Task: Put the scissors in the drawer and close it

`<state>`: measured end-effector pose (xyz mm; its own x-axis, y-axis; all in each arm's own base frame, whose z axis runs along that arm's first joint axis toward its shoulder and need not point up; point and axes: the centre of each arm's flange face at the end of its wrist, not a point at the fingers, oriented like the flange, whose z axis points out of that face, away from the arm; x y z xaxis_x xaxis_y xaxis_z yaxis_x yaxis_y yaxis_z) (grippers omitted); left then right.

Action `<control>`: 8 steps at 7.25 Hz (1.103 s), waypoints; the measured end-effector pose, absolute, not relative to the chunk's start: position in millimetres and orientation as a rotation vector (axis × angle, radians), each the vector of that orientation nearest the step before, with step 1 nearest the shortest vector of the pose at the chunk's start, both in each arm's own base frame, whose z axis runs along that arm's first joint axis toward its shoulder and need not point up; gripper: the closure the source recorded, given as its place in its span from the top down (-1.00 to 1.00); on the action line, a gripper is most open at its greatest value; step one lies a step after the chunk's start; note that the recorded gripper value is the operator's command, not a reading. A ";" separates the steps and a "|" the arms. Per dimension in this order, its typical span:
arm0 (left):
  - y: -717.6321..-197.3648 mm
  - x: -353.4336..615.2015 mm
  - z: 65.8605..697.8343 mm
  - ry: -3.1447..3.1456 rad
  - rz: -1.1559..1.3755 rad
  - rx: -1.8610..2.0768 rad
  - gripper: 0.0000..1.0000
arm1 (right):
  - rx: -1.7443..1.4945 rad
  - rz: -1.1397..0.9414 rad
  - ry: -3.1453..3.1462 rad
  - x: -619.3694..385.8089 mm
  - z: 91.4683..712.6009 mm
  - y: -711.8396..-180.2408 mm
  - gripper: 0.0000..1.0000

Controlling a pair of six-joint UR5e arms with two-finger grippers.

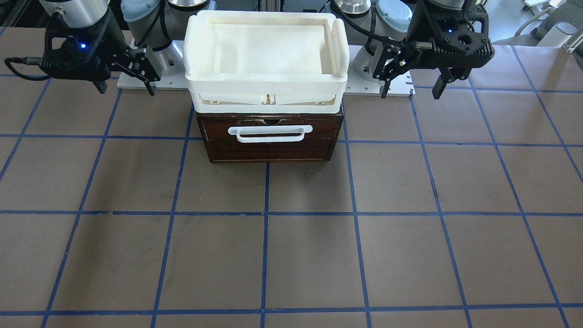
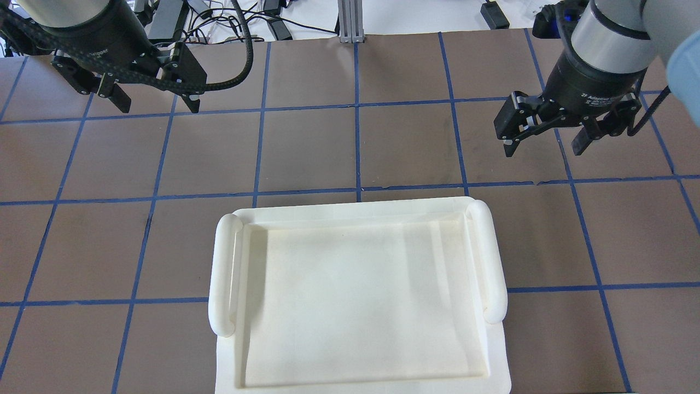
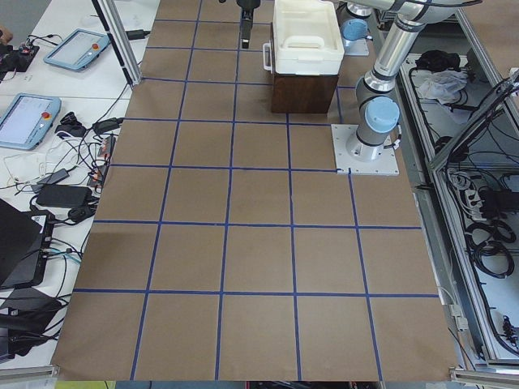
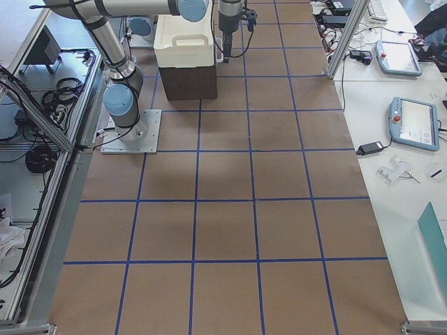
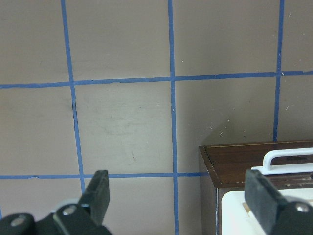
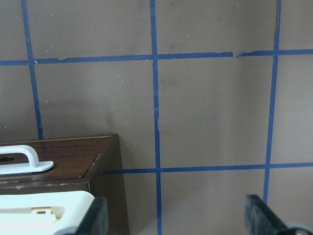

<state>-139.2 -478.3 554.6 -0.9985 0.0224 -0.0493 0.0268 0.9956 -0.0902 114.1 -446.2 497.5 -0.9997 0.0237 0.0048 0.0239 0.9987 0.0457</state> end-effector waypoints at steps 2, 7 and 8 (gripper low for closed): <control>-473.0 -142.6 554.4 3.100 -0.171 0.044 1.00 | -0.038 -0.071 -3.137 114.2 497.7 -446.1 1.00; -462.2 -142.4 563.4 3.129 -0.149 0.043 1.00 | -0.043 -0.072 -3.136 114.3 497.6 -446.1 1.00; -460.9 -141.3 563.8 3.128 -0.137 0.040 1.00 | -0.040 -0.073 -3.136 113.8 497.4 -446.3 1.00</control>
